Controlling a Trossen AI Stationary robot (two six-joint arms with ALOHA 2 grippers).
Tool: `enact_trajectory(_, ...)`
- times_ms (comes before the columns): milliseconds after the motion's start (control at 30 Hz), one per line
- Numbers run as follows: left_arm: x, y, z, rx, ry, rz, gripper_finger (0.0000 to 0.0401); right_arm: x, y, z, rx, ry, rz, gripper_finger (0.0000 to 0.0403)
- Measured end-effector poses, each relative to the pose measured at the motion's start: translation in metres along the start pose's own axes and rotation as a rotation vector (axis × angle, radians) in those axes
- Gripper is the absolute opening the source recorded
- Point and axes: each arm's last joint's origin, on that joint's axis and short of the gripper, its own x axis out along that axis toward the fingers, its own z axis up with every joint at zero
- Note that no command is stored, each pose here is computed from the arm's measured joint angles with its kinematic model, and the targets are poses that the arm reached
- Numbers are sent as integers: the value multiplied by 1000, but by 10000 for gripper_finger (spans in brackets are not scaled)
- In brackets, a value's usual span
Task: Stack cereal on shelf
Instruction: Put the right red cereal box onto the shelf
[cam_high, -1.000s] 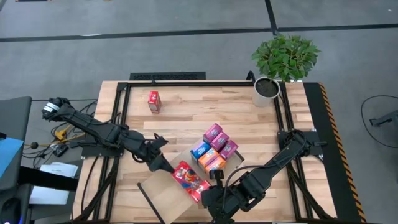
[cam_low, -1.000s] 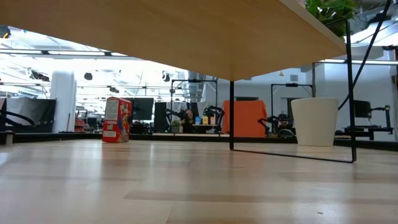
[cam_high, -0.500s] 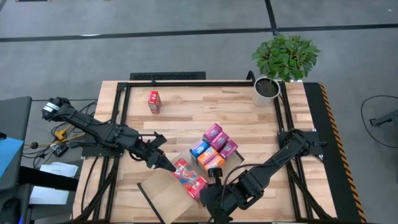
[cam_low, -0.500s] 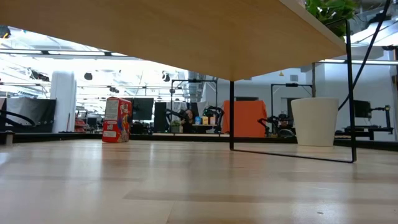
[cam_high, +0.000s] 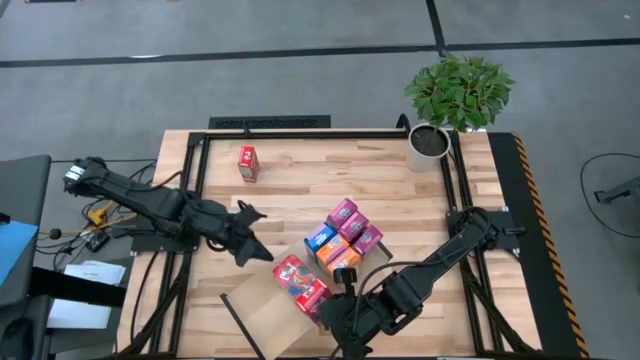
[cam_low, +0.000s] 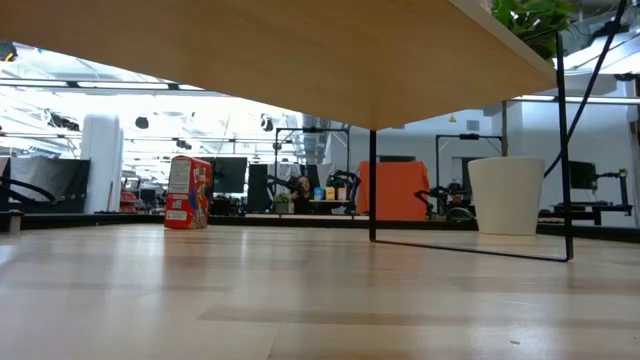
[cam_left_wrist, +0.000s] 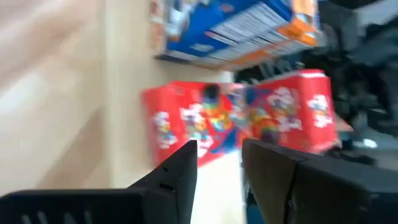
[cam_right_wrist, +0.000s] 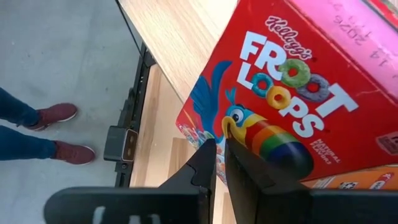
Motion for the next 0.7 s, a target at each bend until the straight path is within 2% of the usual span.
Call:
enact_trajectory(67, 2, 1, 0, -19, -11, 33, 108, 0, 0, 0, 4, -1, 1, 59)
enact_trajectory(133, 7, 7, -3, -36, 33, 88, 101, 0, 0, 1, 6, -7, 3, 59)
enact_trajectory(267, 21, 13, -7, -3, 80, 137, 91, 0, 1, 1, 8, -14, 7, 59)
enact_trajectory(600, 36, 14, -9, 4, 102, 133, 87, 0, 1, 1, 8, -14, 7, 59)
enact_trajectory(700, 40, 10, -8, -11, 117, 84, 87, 0, 1, 1, 8, -14, 7, 59)
